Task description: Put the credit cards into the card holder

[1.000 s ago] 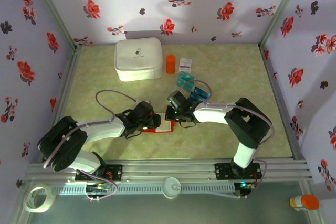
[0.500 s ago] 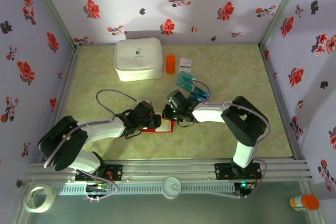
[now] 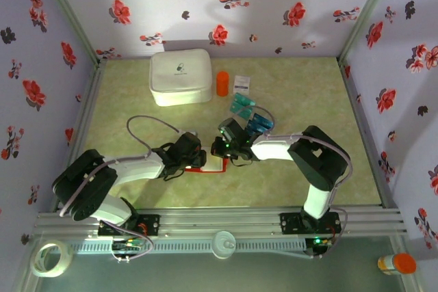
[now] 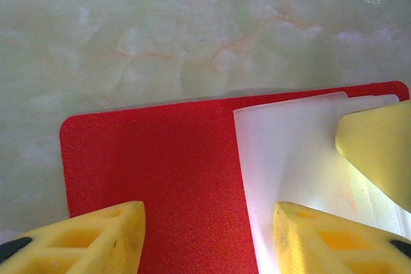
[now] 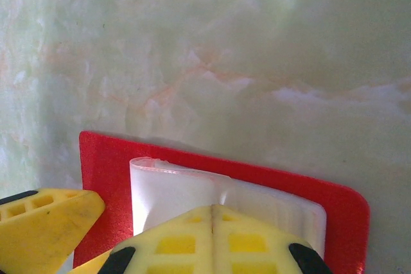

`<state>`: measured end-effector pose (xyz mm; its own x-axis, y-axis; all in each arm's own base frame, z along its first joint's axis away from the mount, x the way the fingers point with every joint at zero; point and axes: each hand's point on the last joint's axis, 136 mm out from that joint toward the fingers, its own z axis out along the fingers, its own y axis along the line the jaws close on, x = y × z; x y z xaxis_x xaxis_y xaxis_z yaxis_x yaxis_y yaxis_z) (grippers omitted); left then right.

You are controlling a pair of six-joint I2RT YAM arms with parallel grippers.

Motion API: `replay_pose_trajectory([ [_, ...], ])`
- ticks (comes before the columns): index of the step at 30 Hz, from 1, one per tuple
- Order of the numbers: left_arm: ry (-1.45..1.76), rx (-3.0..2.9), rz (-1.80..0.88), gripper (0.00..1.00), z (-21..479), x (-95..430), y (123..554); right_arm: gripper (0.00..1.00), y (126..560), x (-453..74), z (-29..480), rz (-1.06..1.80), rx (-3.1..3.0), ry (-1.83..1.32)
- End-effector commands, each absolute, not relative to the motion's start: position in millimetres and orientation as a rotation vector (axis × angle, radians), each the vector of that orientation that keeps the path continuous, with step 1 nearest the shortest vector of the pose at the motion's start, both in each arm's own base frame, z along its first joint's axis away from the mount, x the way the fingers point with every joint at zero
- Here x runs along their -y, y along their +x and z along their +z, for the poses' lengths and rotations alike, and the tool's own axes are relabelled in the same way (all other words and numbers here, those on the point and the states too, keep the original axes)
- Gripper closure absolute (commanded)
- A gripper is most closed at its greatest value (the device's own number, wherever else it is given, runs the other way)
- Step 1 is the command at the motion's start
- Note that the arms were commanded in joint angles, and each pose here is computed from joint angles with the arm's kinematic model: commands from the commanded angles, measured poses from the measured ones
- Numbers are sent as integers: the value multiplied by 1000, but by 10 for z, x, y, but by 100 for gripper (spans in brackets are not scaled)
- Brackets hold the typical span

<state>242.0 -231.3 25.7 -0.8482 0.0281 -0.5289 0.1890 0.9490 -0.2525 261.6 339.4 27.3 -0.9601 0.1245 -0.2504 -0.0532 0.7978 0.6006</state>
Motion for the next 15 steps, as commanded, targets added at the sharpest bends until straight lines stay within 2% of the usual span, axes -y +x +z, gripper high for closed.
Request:
replay_pose_trajectory([
  [1,192,-2624,-365,46,67,2266,2295,100,2560,-3321,172,890,-2752,74],
  [3,191,-2625,-365,48,61,2265,2293,99,2577,-3316,221,891,-2741,75],
  [8,188,-2625,-365,50,51,2270,2295,78,2624,-3293,394,908,-2701,80],
  [11,189,-2623,-366,50,55,2276,2300,69,2639,-3284,475,915,-2684,82],
  [15,187,-2623,-368,50,55,2278,2299,62,2648,-3287,529,921,-2674,81],
])
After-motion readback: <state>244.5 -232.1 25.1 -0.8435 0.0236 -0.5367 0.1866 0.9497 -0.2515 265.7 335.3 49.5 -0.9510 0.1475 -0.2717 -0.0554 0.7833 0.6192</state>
